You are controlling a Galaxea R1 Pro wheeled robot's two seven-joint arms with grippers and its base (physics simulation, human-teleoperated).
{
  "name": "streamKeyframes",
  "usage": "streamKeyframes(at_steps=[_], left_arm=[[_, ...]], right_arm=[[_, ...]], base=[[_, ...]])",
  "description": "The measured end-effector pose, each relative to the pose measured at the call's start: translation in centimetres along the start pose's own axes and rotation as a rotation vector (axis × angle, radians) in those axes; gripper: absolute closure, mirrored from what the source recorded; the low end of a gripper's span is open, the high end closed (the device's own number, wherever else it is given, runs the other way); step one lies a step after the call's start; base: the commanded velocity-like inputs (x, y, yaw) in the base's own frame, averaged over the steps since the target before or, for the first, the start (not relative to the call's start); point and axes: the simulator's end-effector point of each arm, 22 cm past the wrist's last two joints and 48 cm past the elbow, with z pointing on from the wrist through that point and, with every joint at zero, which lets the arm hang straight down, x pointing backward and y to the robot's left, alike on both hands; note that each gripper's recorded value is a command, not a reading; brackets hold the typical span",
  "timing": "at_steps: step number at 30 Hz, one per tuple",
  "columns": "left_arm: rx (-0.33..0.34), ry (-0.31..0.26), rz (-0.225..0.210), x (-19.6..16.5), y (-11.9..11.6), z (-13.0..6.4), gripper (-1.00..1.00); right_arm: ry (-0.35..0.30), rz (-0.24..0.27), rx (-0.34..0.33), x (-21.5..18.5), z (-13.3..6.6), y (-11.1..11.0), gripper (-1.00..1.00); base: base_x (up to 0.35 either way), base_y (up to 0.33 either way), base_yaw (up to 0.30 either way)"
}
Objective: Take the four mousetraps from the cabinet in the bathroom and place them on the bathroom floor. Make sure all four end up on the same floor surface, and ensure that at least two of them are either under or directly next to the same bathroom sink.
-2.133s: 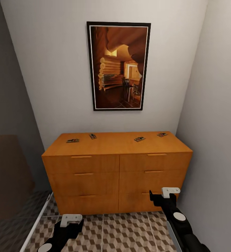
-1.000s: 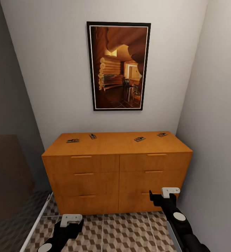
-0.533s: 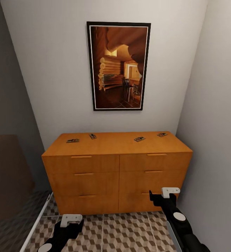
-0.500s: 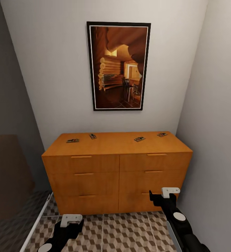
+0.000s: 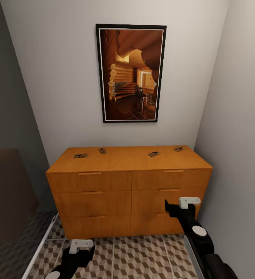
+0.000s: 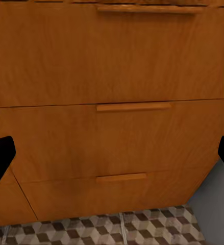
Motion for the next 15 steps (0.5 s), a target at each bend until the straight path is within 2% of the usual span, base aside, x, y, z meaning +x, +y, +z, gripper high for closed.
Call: streamKeyframes(at_steps=[9,15], left_arm=[[0.011,0.012,0.010,0.6,-0.6,0.1,-1.00],[0.011,0.012,0.010,0.6,-0.6,0.1,-1.00]], right_arm=[[-0.111,0.037,0.038,-10.1,1.0,0.2,-1.00],[-0.123,0.034,0.036,-14.3,1.6,0.3,-1.00]], base=[[0.000,0.000,0.000],[0.000,0.000,0.000]])
